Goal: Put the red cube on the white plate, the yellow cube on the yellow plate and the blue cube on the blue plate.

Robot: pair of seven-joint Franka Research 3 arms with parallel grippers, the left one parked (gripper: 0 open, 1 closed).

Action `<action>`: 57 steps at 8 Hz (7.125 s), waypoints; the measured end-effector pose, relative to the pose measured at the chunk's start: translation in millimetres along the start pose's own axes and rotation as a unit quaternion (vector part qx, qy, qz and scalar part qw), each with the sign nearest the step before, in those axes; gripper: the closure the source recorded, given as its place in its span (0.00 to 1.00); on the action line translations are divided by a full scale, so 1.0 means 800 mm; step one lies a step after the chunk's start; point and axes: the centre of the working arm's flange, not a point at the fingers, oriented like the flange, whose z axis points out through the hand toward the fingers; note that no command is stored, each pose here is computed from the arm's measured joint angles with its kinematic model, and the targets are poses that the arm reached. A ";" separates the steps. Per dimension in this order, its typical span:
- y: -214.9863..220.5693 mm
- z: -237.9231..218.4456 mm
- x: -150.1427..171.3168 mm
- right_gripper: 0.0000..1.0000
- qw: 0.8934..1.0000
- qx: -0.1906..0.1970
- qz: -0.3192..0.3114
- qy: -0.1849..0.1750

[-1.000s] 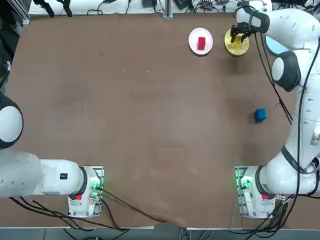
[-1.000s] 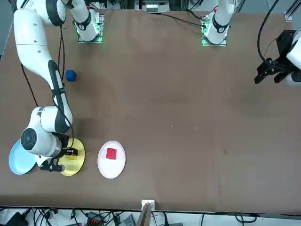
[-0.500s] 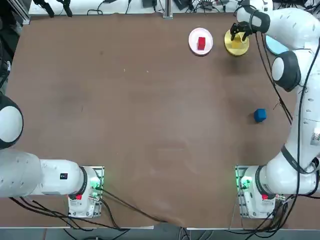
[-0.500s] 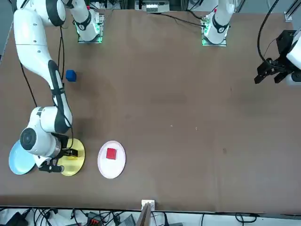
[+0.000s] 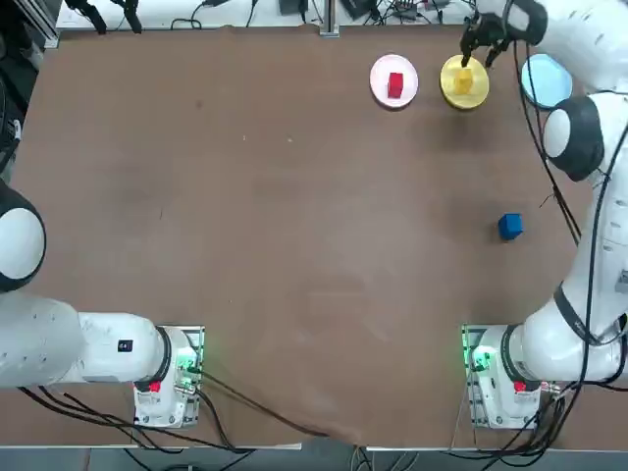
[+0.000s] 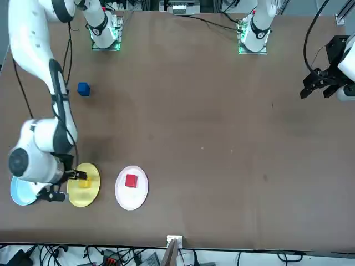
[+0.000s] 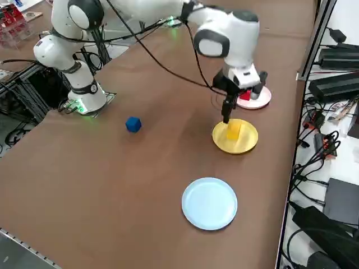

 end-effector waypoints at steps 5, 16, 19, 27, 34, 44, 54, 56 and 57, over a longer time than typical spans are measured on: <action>0.036 -0.084 -0.135 0.03 0.991 -0.009 0.014 -0.134; 0.132 0.102 -0.370 0.05 0.988 0.024 0.024 -0.151; 0.129 0.148 -0.398 0.05 0.991 0.025 0.022 -0.132; 0.161 0.185 -0.429 0.06 0.994 0.037 0.001 -0.102; 0.155 0.210 -0.442 0.06 0.995 0.037 -0.001 -0.096; 0.168 0.131 -0.362 0.29 1.000 0.020 -0.006 -0.013; 0.406 0.076 -0.044 0.29 0.996 -0.006 0.075 0.056; 0.410 0.092 -0.013 0.29 0.991 -0.018 0.077 0.105; 0.402 0.104 -0.006 0.29 0.991 -0.017 0.076 0.110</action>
